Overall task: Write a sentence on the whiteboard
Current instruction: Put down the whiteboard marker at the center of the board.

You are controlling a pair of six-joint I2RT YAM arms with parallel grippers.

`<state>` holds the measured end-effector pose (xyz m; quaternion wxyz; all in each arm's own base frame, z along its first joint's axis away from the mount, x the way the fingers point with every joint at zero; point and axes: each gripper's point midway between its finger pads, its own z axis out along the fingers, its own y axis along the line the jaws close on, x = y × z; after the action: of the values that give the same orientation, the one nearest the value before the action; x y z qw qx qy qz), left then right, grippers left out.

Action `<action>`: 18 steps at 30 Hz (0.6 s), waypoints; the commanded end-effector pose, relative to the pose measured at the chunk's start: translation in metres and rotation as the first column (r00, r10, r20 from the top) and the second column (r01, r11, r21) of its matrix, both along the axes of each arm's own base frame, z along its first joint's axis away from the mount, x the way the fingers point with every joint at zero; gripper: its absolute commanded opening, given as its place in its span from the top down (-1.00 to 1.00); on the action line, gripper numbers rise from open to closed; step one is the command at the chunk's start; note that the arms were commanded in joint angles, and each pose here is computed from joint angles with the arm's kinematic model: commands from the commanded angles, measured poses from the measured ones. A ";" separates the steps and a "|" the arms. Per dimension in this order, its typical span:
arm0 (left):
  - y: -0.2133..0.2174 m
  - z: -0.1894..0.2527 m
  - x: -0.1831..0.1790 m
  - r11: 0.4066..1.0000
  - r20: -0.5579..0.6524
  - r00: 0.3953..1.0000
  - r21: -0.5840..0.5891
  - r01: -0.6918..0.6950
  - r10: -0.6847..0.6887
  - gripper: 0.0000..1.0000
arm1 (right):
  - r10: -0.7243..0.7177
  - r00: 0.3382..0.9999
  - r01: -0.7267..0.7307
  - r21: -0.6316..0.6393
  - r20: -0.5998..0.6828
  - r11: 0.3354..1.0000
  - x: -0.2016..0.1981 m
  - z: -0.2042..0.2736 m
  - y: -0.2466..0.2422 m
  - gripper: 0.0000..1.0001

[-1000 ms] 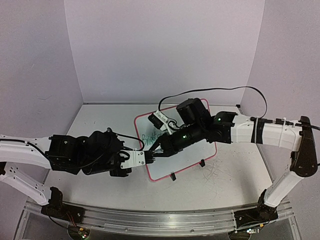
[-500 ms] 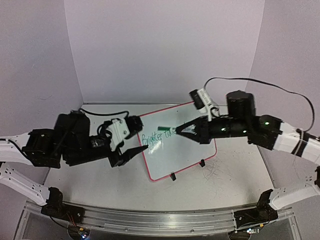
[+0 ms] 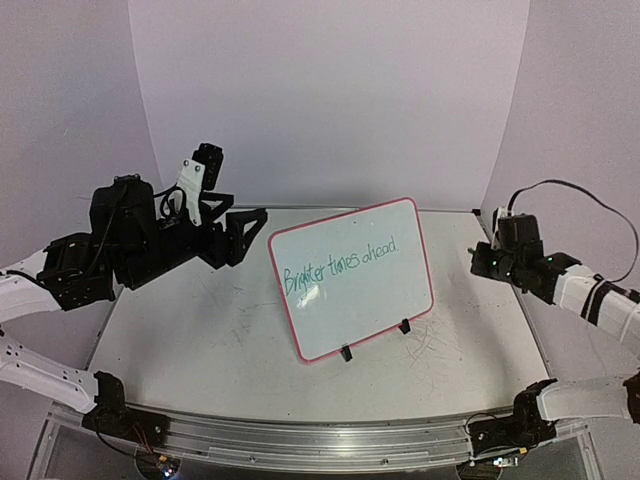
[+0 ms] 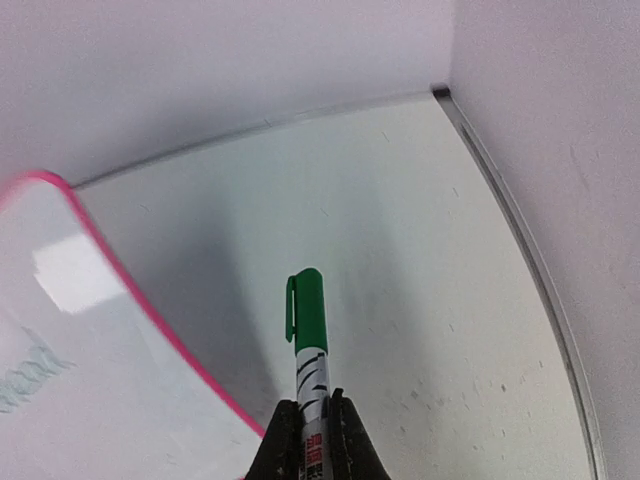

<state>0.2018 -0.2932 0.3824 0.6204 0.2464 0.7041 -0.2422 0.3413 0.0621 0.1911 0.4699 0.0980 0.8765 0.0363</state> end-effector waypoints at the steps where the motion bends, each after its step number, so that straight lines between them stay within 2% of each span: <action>1: 0.013 -0.002 0.003 0.989 -0.098 0.994 -0.138 -0.055 0.042 -0.53 | -0.047 0.999 0.046 0.084 0.016 0.995 0.010 -0.034 -0.002 1.00; 6: 0.020 -0.006 0.004 0.986 -0.110 0.992 -0.148 -0.082 0.066 -0.54 | -0.042 0.996 0.053 0.136 -0.084 0.989 0.005 -0.088 0.005 0.93; 9: 0.019 0.000 0.001 0.984 -0.109 0.993 -0.165 -0.063 0.045 -0.67 | -0.038 0.991 0.064 0.195 -0.131 0.979 -0.005 -0.114 0.010 0.84; 12: 0.026 0.008 0.001 0.976 -0.116 0.992 -0.202 -0.080 0.057 -0.77 | -0.050 0.987 0.084 0.223 -0.153 0.971 -0.009 -0.125 0.011 0.77; 18: 0.039 0.031 0.001 0.963 -0.090 0.992 -0.247 -0.108 0.088 -0.86 | -0.063 0.977 0.112 0.241 -0.202 0.964 -0.010 -0.135 0.013 0.48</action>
<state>0.2034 -0.2692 0.3788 0.6059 0.1569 0.7239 -0.2901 0.3215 0.0681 0.0489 0.3569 0.1788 0.9126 0.0886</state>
